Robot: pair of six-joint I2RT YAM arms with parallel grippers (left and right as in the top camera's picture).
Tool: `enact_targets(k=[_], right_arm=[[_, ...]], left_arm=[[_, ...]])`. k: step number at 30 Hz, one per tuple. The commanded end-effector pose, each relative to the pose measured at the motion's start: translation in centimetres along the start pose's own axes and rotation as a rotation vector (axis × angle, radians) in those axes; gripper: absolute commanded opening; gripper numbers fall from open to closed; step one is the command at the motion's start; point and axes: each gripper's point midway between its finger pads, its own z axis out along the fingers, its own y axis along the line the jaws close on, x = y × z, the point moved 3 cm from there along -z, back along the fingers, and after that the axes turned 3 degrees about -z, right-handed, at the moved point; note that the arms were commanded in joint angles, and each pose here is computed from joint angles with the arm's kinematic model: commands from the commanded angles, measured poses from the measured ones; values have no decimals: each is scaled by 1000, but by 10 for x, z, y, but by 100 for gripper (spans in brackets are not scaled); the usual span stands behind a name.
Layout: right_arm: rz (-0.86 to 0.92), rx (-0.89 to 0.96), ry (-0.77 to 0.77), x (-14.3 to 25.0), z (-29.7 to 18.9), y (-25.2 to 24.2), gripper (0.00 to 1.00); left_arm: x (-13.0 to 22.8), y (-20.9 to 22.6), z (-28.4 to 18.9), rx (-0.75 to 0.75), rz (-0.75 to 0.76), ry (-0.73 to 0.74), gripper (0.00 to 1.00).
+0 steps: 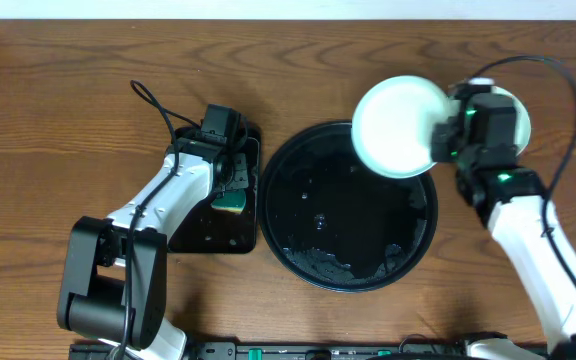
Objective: Clean dirty plates on tray and stack at the side
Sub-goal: 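Lift the pale-green plate with the right gripper toward the plate stack, then lower the plate onto the stack at the right and release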
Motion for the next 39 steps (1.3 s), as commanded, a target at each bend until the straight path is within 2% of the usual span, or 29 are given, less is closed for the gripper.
enact_targets(k=[1, 14, 17, 21, 23, 25, 26, 28, 35, 39], right_arm=[[-229, 116, -83, -21, -27, 8, 1], [-841, 344, -123, -30, -76, 74, 1], [-751, 469, -160, -41, -89, 67, 1], [-756, 480, -172, -42, -93, 72, 1], [-660, 520, -200, -47, -96, 67, 1], [-727, 462, -193, -43, -93, 77, 1], [-751, 495, -180, -43, -94, 73, 1], [-645, 567, -199, -49, -99, 63, 1], [-629, 554, -206, -49, -97, 64, 1], [-525, 489, -227, -48, -88, 63, 1]], left_arm=[[3, 4, 5, -21, 8, 15, 7], [3, 4, 5, -21, 8, 16, 7], [4, 5, 5, -21, 9, 18, 7], [4, 5, 5, -22, 9, 18, 7], [4, 5, 5, -22, 8, 20, 7], [5, 5, 5, -23, 9, 22, 7], [5, 5, 5, -23, 9, 21, 7], [5, 5, 5, -24, 9, 22, 7], [5, 5, 5, -24, 9, 22, 7], [5, 5, 5, -23, 8, 22, 7]])
